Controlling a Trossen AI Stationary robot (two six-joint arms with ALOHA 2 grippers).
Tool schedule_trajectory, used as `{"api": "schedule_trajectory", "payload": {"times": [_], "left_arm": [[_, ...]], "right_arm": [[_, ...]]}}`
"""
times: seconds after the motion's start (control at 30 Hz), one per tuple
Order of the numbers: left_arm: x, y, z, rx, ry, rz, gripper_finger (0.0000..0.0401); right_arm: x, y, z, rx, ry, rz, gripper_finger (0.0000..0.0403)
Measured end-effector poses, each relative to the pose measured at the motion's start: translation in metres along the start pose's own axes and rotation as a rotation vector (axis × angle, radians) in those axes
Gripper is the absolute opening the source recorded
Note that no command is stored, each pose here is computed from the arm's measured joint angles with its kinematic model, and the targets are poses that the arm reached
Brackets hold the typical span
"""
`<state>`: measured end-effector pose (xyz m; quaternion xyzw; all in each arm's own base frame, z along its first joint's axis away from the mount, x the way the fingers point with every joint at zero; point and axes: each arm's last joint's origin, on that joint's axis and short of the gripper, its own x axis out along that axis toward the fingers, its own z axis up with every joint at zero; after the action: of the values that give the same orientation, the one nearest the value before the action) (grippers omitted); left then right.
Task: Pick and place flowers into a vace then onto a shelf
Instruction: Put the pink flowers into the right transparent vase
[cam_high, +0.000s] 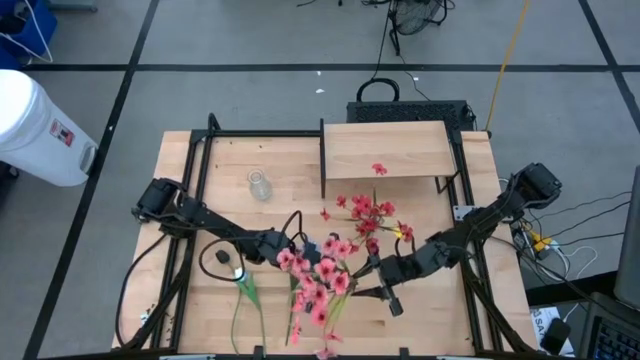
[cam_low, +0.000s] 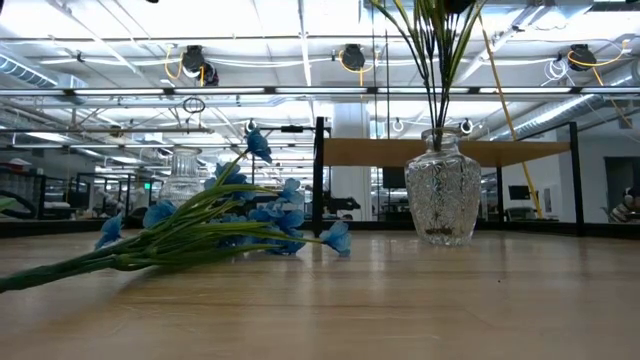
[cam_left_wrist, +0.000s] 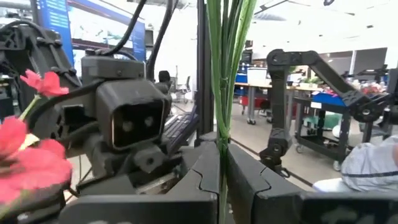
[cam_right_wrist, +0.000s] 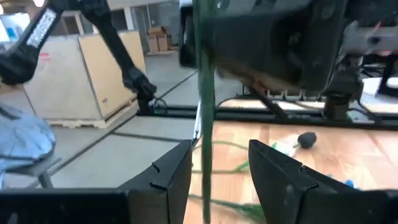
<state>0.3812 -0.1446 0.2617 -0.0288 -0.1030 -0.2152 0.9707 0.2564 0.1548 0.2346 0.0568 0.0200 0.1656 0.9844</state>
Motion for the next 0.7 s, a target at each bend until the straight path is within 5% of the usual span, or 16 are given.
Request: {"api": "schedule_trajectory", "payload": {"times": [0.23,0.43,0.7], "left_arm": [[0.0000,0.0005,-0.0007,-0.005,0.006,0.022,0.0012],[0.0000,0.0006,-0.0006,-0.007,0.006,0.025,0.0013],[-0.0001,0.0003,-0.0023,-0.031,0.026,0.009,0.0057]], "right_arm": [[0.0004,-0.0021,0.0007,0.023,-0.001,0.006,0.0119],[0.0006,-0.0020,0.0006,0.008,0.004,0.040,0.0014],[-0.0026,-0.0009,0.0047,-0.018,0.000,0.038,0.0005]]}}
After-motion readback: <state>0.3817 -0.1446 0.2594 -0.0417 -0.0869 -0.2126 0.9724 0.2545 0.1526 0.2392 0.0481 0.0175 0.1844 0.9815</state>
